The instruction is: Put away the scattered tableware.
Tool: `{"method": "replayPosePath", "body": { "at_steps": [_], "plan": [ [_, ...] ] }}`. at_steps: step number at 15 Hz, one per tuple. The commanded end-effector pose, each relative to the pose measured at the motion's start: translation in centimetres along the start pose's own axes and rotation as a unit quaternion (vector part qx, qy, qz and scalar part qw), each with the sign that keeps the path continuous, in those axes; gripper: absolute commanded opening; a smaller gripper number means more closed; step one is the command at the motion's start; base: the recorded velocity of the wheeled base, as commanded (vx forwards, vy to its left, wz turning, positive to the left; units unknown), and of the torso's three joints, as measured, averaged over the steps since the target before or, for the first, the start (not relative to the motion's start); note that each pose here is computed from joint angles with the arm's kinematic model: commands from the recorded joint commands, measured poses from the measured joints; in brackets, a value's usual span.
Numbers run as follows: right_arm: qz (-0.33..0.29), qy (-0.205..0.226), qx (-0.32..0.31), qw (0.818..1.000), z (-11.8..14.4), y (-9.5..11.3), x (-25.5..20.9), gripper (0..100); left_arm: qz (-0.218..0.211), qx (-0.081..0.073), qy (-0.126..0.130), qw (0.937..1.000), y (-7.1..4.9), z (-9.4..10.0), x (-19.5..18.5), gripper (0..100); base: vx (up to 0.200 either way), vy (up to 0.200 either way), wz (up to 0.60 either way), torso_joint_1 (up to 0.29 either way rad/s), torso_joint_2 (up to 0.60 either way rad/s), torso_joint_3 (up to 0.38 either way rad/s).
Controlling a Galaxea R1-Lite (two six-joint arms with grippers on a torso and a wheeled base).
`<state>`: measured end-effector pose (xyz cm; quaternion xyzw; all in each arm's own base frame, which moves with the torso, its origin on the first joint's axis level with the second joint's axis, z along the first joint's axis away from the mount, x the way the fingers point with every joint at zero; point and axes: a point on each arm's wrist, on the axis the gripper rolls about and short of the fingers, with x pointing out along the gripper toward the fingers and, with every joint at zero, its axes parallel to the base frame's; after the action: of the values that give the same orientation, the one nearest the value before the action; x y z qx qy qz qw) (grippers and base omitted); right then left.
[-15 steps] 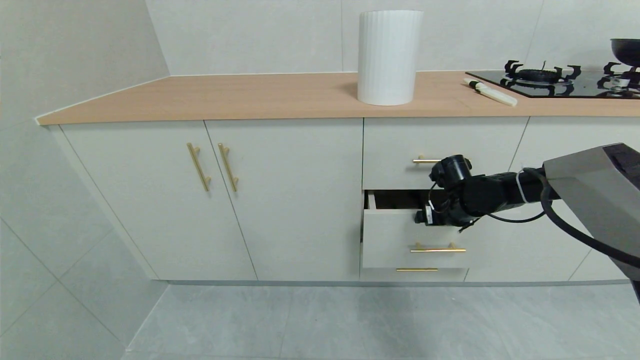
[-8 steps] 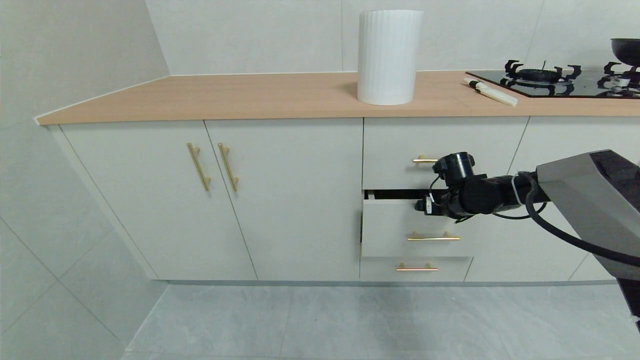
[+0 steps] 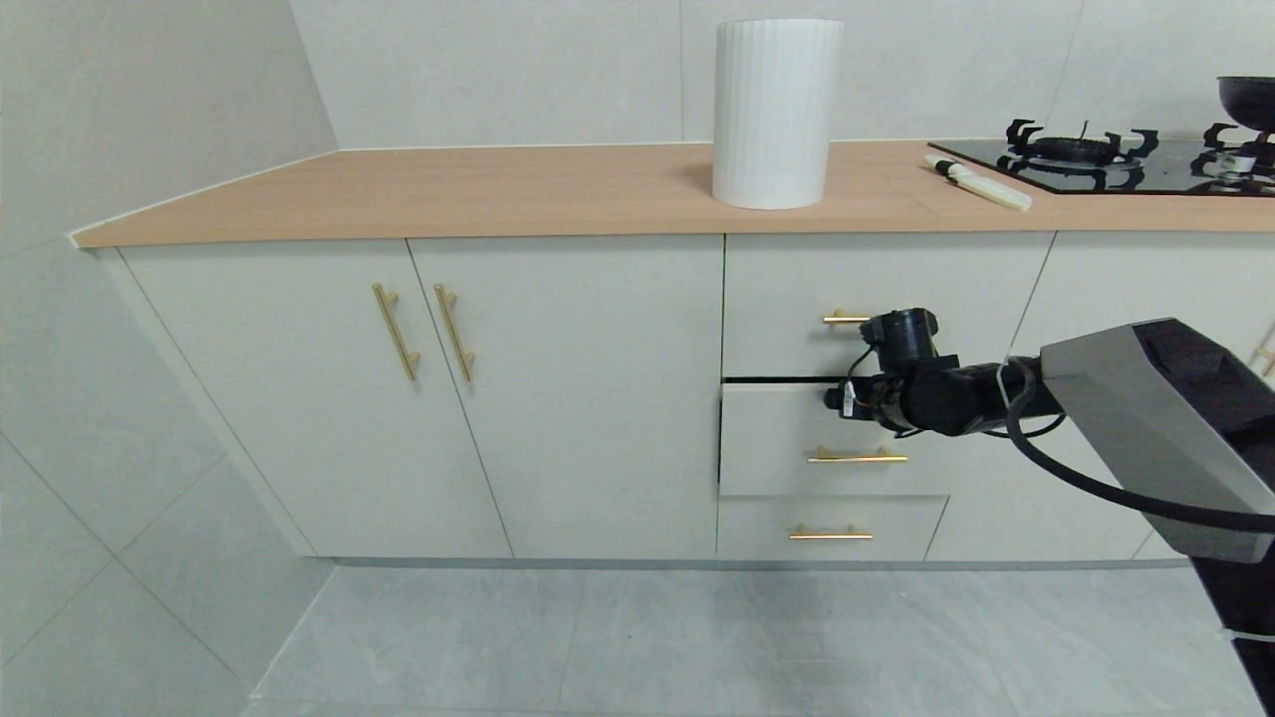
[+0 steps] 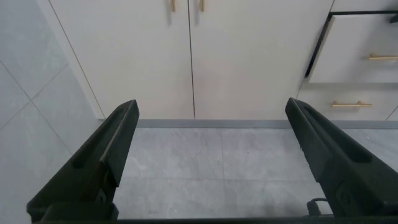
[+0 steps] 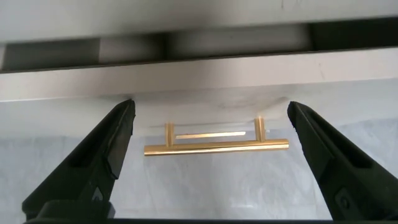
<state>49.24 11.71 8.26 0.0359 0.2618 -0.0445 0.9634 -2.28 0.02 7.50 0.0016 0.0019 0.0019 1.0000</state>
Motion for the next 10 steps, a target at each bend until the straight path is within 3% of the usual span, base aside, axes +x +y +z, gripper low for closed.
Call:
{"method": "replayPosePath", "body": {
  "at_steps": [1, 10],
  "plan": [
    [-0.004, 0.004, 0.003, 1.0, -0.6, -0.1, 1.0, 100, 0.0, 0.0, 0.0, 1.0, 0.0, 0.0, 0.0, 100, 0.0, 0.0, 0.0, 0.0, 0.0, 0.0],
    [-0.011, -0.033, 0.027, 0.999, -0.1, 0.0, 2.4, 100, 0.0, 0.0, 0.0, 1.0, 0.0, 0.0, 0.0, 100, 0.0, 0.0, 0.0, 0.0, 0.0, 0.0]
  ]
}}
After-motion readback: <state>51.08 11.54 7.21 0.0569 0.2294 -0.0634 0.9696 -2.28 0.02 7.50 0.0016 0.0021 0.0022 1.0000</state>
